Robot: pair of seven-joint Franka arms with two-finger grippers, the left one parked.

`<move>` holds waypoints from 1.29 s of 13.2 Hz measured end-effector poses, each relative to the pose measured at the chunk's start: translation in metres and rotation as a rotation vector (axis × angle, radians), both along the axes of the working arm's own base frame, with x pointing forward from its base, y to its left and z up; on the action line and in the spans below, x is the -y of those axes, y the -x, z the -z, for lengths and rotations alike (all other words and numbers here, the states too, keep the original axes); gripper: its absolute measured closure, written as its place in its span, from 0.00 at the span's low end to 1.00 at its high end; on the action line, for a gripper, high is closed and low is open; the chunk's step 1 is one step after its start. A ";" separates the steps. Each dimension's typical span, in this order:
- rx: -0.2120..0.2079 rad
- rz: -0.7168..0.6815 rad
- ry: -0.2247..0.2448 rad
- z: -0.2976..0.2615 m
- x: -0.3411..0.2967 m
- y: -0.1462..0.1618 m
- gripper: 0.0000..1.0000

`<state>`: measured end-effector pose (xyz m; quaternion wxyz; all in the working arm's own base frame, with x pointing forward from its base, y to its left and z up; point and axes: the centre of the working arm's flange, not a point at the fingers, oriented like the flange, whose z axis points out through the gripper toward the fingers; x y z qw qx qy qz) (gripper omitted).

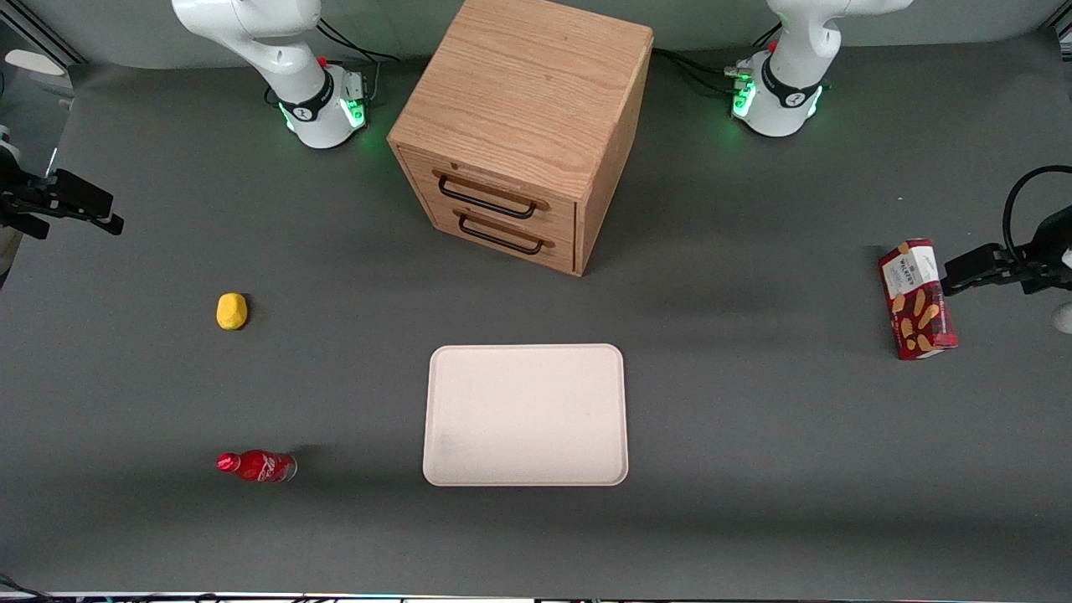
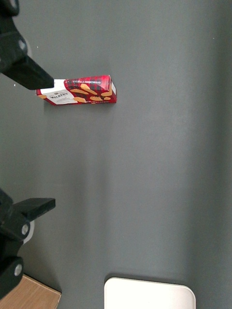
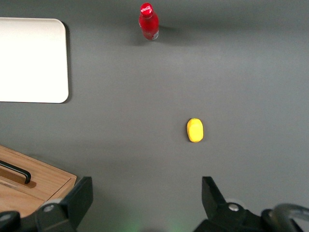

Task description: Place coke bottle on tray

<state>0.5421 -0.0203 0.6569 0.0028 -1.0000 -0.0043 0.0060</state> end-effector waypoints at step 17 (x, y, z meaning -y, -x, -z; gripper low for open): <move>0.041 0.007 0.006 -0.004 0.001 -0.032 0.00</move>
